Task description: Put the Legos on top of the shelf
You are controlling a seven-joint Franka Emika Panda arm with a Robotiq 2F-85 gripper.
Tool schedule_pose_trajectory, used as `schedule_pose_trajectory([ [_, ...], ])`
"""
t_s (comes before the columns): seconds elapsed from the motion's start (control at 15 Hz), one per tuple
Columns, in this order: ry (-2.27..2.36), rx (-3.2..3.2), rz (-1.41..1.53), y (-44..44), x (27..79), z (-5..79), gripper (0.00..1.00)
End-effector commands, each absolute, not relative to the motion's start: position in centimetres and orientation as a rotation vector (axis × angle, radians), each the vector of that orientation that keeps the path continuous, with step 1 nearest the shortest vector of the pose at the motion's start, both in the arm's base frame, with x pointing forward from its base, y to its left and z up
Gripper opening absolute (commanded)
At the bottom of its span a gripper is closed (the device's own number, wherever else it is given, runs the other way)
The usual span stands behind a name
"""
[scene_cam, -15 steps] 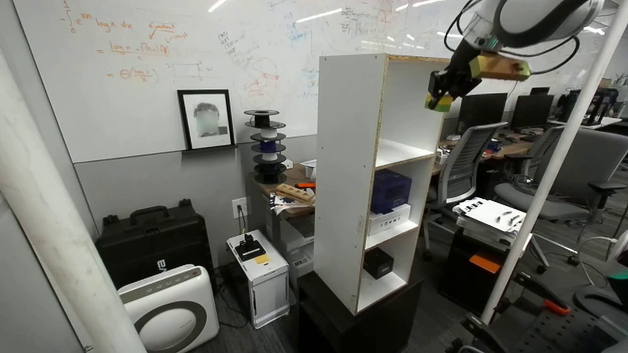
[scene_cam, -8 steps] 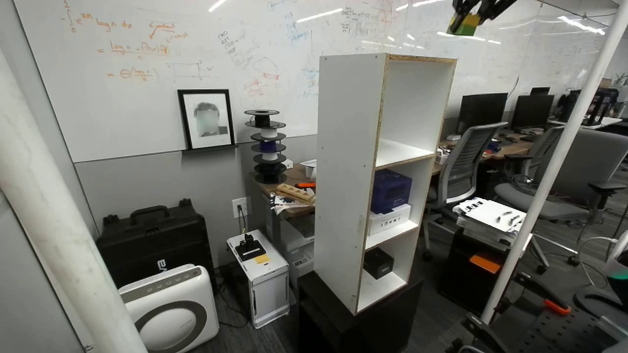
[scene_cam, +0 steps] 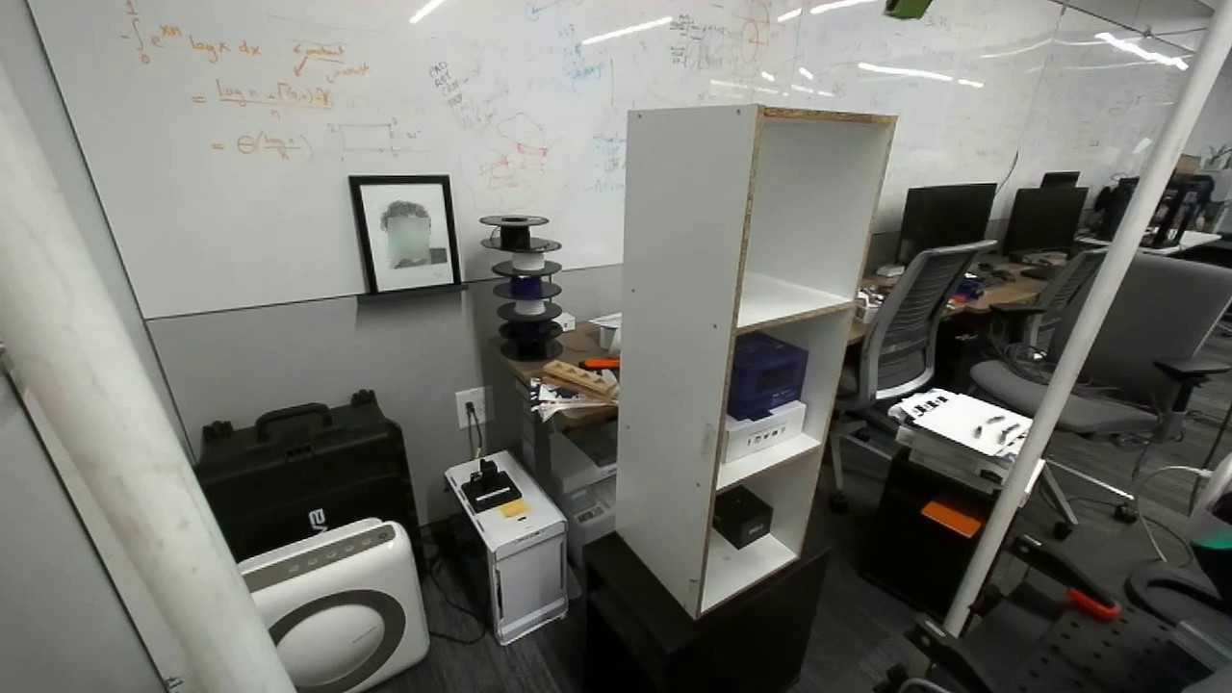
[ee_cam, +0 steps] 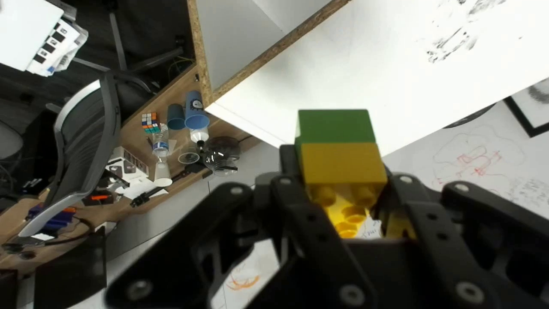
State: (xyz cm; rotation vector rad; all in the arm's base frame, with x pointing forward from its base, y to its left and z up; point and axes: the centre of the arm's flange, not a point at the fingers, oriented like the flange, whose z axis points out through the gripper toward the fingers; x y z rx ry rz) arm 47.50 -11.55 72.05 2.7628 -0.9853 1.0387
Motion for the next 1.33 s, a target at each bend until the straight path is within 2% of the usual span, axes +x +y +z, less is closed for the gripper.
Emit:
schedule_pose_trajectory([
  [0.0,-1.04,2.796,0.991,-10.1,55.7,69.3,0.18],
  [0.33,-1.044,2.856,0.879,-7.1,61.2,64.3,0.17],
  [0.4,-1.03,2.856,0.857,-6.5,61.4,64.1,0.21],
  [0.47,-1.031,2.849,0.86,-6.2,61.4,64.4,0.61],
  [0.53,-1.014,2.856,0.86,-5.9,60.8,64.8,0.62],
  [0.6,-1.005,2.859,0.851,-5.5,60.4,65.1,0.67],
  [0.87,-0.941,2.892,0.834,-4.6,56.8,67.5,0.99],
  [1.27,-0.754,2.982,0.753,0.5,49.6,66.0,1.0],
])
